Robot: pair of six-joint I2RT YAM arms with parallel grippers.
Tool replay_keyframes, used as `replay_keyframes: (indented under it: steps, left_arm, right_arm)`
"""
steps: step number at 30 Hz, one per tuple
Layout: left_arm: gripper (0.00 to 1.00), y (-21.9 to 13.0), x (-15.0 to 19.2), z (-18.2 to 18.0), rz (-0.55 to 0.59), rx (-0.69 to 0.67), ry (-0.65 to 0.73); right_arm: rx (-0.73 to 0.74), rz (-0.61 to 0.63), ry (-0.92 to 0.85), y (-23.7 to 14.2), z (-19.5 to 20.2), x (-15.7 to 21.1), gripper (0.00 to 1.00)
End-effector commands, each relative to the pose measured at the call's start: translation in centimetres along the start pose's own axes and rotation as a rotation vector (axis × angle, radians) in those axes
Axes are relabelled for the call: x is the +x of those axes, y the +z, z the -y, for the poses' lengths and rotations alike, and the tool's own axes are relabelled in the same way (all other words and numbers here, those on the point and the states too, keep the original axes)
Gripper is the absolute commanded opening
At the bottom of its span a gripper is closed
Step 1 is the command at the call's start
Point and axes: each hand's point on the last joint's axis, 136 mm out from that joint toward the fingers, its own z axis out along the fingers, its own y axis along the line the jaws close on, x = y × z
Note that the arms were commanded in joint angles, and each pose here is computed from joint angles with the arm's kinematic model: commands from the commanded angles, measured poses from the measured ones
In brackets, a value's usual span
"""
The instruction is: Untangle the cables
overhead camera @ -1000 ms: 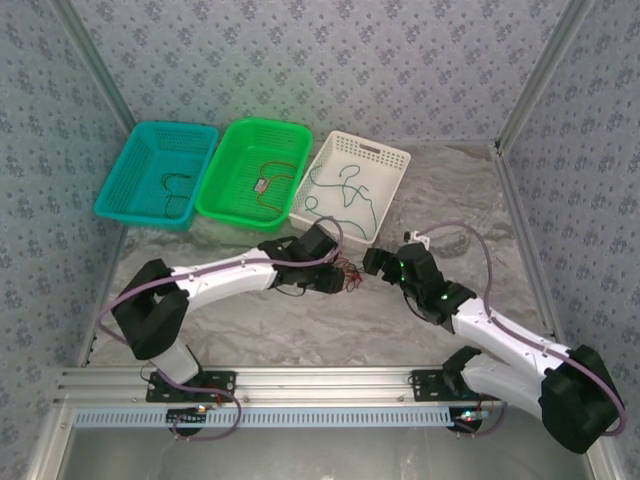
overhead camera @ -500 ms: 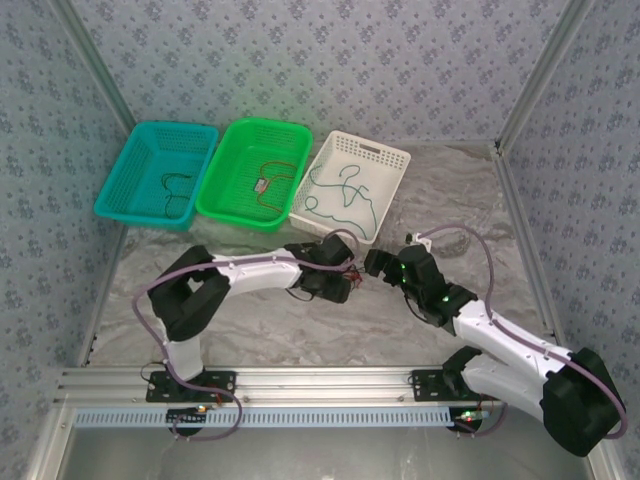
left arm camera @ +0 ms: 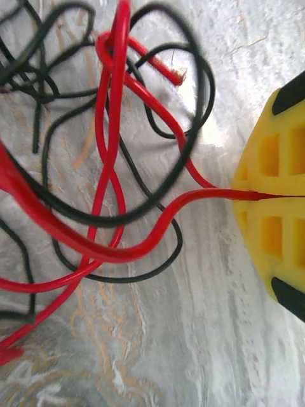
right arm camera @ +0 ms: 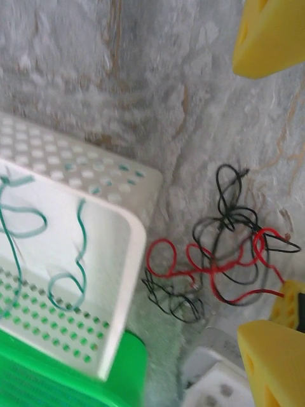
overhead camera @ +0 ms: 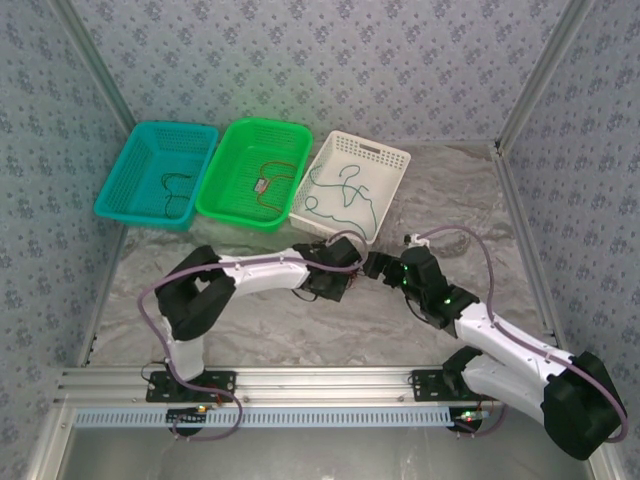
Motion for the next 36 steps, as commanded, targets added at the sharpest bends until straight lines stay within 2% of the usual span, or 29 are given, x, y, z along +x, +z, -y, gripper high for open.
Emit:
replay_keyframes:
  steps: [1,4,7,12,16,20,28,36]
  left_arm:
    - [0.00,-4.4,-2.3,1.0,0.144,0.082,0.093]
    - [0.00,-5.4,-2.4,1.3,0.183,0.151,0.122]
    - [0.00,-5.6,-2.3,1.6,0.193,0.214,0.122]
    - [0.00,-5.9,-1.8,2.3,0.210,0.276,0.124]
    - [0.00,-6.2,-1.6,2.3,0.230,0.298,0.113]
    - [0.00,-6.2,-1.4,2.1,0.238,0.300,0.104]
    - [0.00,-6.2,-1.4,2.2,0.241,0.304,0.106]
    - [0.00,-6.4,-1.1,1.9,0.252,0.303,0.104]
  right_arm:
    - [-0.205,-0.044,-0.129,0.0,-3.9,0.4,1.00]
    - [-0.279,-0.101,-0.197,0.5,-5.4,1.5,0.97]
    - [-0.338,-0.105,-0.213,0.9,-6.4,1.8,0.96]
    - [-0.325,-0.107,-0.187,1.9,-6.4,1.7,0.96]
    - [-0.234,-0.091,-0.107,2.9,-4.8,1.1,0.86]
    - [-0.159,-0.150,-0.096,3.9,-4.0,1.8,0.78]
    - [0.079,-0.259,-0.076,5.7,-2.9,3.6,0.72]
    - [0.187,-0.295,-0.051,7.1,-2.3,4.7,0.68]
